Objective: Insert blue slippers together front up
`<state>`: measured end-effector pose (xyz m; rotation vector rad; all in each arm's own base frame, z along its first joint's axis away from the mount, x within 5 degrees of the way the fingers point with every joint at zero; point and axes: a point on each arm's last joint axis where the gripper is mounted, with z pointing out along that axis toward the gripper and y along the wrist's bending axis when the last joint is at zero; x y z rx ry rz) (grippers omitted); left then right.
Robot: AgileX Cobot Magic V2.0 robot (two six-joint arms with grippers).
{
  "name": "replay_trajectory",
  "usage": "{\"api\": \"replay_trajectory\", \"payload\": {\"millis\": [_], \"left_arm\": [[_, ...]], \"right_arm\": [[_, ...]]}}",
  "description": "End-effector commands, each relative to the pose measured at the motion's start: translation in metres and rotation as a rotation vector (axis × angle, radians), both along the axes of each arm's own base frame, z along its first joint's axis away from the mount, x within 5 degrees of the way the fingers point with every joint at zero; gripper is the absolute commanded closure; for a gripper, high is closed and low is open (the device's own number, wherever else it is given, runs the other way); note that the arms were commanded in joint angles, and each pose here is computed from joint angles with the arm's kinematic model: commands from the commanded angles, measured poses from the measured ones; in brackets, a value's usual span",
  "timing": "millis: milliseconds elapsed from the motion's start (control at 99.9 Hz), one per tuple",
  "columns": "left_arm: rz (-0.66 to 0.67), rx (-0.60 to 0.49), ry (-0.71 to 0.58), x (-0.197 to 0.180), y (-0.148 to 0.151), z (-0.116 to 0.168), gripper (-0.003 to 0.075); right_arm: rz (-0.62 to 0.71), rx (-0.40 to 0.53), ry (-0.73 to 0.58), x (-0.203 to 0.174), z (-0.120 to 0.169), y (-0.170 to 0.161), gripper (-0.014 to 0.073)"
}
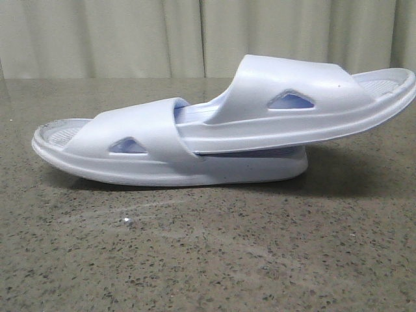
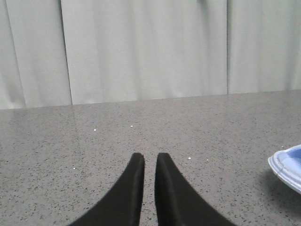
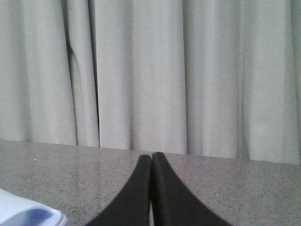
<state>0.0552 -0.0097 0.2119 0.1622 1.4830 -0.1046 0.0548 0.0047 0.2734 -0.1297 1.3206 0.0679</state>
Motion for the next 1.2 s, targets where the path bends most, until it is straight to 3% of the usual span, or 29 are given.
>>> {"api": "replay_trajectory", "payload": {"millis": [0,1191], "left_arm": [[-0.009,-0.027,-0.095,-0.0029,0.0001,0.0061,0.0704],[0.038,-0.026,-0.101,-0.0029,0.0026,0.0063,0.0704]], "right_arm": [[-0.044,-0.009,-0.055,-0.0013,0.0113,-0.0037,0.0702],[-0.064,-0.002,-0.073,-0.0016,0.0129,-0.0056,0.0702]]}}
